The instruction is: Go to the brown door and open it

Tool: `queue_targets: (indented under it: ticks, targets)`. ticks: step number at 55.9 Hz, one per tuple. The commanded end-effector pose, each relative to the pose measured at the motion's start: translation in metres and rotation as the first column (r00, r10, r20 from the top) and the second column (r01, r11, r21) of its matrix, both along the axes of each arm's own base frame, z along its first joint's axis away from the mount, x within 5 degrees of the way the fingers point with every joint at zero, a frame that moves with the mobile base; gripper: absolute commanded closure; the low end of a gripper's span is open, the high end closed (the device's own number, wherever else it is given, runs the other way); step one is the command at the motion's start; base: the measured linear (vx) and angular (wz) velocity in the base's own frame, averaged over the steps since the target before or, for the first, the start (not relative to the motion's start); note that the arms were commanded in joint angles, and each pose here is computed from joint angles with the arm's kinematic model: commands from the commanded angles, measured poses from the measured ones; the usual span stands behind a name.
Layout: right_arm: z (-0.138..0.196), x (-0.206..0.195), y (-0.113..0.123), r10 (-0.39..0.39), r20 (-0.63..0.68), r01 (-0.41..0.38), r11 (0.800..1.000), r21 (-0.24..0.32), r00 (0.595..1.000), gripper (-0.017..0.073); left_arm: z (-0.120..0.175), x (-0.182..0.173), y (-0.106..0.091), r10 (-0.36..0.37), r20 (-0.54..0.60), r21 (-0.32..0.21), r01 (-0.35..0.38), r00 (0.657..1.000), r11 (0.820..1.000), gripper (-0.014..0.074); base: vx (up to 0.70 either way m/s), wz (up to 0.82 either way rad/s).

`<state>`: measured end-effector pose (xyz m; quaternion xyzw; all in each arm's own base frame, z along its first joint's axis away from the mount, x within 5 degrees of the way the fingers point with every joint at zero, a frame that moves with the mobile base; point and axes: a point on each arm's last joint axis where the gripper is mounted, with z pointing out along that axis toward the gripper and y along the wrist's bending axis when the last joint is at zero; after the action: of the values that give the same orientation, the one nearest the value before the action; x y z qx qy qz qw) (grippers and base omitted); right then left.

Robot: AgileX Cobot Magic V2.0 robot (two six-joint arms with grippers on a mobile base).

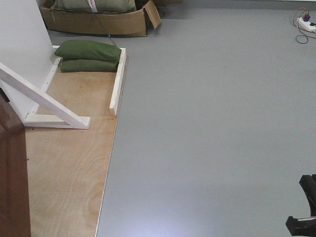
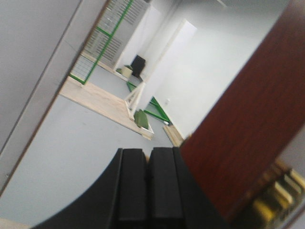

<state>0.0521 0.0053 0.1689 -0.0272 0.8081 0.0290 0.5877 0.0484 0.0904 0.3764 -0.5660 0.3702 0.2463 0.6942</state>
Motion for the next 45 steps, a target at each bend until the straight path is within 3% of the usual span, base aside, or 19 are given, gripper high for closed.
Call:
queue_targets:
  ticks: [1, 22, 33, 45]
  targets:
    - [0.006, 0.002, -0.001, -0.004, 0.080, 0.005, 1.000, -0.010, 0.997, 0.0559, 0.020, -0.012, 0.003, 0.179, 0.035, 0.053, -0.180, 0.983, 0.982, 0.0597, 0.00, 0.00]
    - [0.006, 0.002, -0.001, -0.005, 0.084, 0.005, 1.000, -0.010, 0.996, 0.0559, 0.022, 0.002, 0.008, 0.218, 0.002, 0.053, -0.217, 0.976, 0.975, 0.0597, 0.00, 0.00]
    - [0.006, 0.002, -0.001, -0.005, 0.084, 0.005, 1.000, -0.010, 0.996, 0.0559, 0.023, 0.008, 0.007, 0.125, 0.085, 0.043, -0.129, 0.989, 0.991, 0.0597, 0.00, 0.00]
    - [0.006, 0.002, -0.001, -0.005, 0.083, 0.005, 1.000, -0.010, 0.997, 0.0559, 0.024, 0.022, 0.004, -0.049, 0.167, 0.040, 0.043, 0.985, 0.998, 0.0597, 0.00, 0.00]
